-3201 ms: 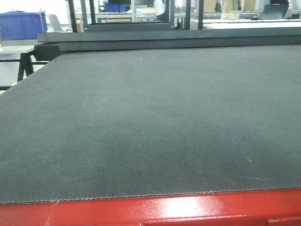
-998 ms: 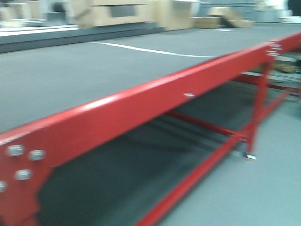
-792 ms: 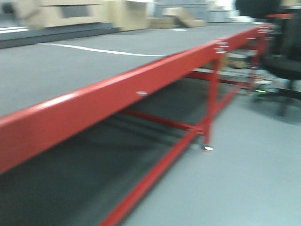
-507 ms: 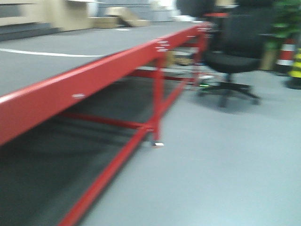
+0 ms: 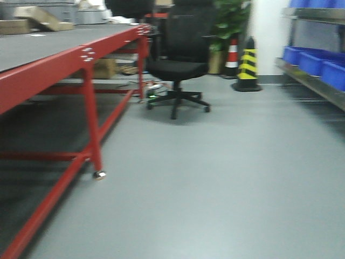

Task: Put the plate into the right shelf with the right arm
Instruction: 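Drive the base with the held plate to the steel shelf rack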

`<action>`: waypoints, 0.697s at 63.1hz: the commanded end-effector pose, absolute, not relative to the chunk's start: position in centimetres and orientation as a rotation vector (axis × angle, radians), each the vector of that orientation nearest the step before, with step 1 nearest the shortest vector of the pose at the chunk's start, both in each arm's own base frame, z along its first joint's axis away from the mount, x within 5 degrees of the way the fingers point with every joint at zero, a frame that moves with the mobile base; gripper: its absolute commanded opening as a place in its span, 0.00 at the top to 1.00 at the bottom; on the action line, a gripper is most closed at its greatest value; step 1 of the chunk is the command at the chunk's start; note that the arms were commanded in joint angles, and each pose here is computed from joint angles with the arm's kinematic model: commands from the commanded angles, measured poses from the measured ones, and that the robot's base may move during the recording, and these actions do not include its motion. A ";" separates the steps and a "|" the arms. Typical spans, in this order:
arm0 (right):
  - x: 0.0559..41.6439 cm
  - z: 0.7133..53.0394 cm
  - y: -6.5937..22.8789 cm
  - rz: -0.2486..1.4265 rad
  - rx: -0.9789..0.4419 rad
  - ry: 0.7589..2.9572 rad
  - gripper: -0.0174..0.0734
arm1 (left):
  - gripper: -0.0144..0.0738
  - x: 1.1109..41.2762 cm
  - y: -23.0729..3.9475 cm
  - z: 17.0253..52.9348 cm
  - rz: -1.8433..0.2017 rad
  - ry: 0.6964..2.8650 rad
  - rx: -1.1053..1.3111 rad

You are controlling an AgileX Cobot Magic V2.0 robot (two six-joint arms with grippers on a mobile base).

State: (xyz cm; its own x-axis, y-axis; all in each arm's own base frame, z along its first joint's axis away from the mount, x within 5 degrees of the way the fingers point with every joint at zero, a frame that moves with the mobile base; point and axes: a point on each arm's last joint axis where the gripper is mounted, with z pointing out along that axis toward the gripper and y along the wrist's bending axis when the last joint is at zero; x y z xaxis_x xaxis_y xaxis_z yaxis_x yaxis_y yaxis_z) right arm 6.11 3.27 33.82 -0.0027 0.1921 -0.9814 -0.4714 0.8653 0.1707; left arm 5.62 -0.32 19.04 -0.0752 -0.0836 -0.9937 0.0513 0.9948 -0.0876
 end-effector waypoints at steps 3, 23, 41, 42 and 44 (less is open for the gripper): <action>5.9 35.7 3.0 0.530 -0.207 1.356 0.75 | 0.89 5.6 -0.3 19.6 -0.121 1.556 -0.026; 5.9 35.7 3.0 0.530 -0.207 1.356 0.75 | 0.89 5.6 -0.3 19.6 -0.121 1.556 -0.026; 5.9 35.7 3.0 0.530 -0.207 1.356 0.75 | 0.89 5.6 -0.3 19.6 -0.121 1.556 -0.026; 5.9 35.7 3.0 0.530 -0.207 1.356 0.75 | 0.89 5.6 -0.3 19.6 -0.121 1.556 -0.026; 5.9 35.7 3.0 0.530 -0.207 1.356 0.75 | 0.89 5.6 -0.3 19.6 -0.121 1.556 -0.026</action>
